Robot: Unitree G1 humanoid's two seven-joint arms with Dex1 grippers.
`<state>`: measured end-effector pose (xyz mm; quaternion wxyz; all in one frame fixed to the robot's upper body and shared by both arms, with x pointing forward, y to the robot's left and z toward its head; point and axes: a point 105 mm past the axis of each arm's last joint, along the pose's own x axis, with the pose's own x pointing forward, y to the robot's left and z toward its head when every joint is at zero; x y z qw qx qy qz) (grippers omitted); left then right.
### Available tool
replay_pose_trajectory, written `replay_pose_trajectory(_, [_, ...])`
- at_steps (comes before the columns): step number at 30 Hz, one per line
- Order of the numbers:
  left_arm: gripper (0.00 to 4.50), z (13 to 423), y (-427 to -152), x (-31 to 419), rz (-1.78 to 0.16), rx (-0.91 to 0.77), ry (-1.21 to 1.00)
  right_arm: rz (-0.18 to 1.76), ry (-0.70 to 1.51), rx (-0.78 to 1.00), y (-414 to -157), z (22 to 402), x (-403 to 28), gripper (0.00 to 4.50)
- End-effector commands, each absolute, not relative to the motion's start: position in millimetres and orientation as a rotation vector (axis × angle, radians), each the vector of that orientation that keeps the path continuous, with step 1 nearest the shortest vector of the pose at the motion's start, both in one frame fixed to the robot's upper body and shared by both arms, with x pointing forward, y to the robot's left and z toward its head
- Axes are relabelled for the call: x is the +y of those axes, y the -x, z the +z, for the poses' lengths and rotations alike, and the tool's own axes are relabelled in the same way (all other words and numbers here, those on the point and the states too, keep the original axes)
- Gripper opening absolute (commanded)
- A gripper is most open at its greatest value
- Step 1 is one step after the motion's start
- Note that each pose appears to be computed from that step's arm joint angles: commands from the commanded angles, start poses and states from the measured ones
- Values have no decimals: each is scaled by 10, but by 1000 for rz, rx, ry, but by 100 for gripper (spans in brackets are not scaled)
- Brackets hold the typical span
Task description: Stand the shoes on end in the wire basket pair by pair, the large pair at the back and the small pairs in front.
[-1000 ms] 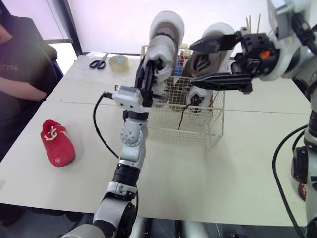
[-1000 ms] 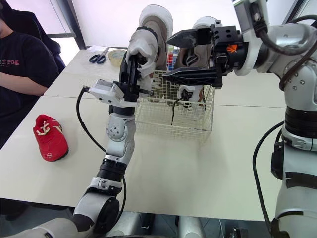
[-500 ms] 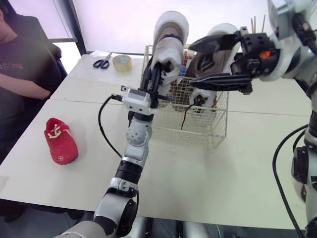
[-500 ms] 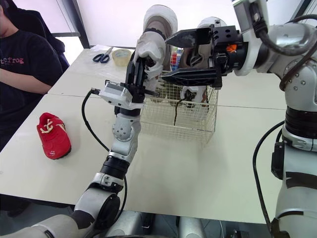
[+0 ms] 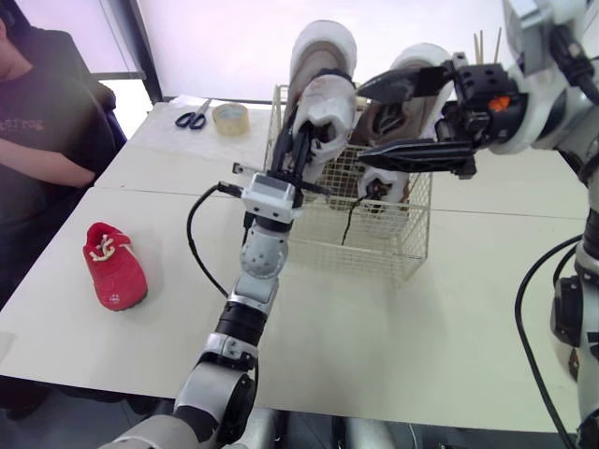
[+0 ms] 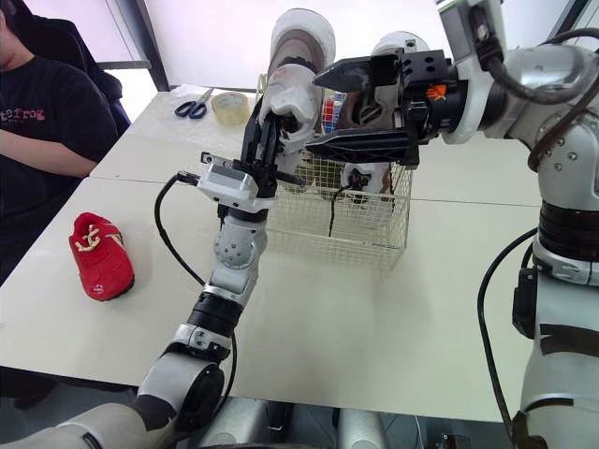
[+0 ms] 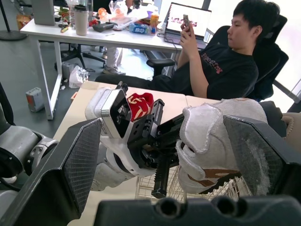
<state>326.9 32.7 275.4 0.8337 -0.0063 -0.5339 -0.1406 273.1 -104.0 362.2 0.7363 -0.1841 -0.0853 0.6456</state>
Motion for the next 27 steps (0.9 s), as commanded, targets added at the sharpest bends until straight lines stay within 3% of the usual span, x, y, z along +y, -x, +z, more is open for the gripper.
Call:
replay_pose_trajectory(1, [3, 2885, -3211, 278, -309, -1186, 17, 1414, 453, -245, -2633, 3764, -1034, 450])
replay_pose_trajectory(8, [3, 2930, -3197, 280, -291, -1186, 67, 1410, 455, -243, -2621, 3769, -1043, 450])
replay_pose_trajectory(23, [3, 2124, -3551, 537, -134, -826, 151, 1422, 453, -222, -2626, 3752, -1028, 450])
replay_pose_trajectory(27, [147, 2006, -3572, 526, -155, -775, 166, 1427, 452, -224, -2631, 3748, -1023, 450])
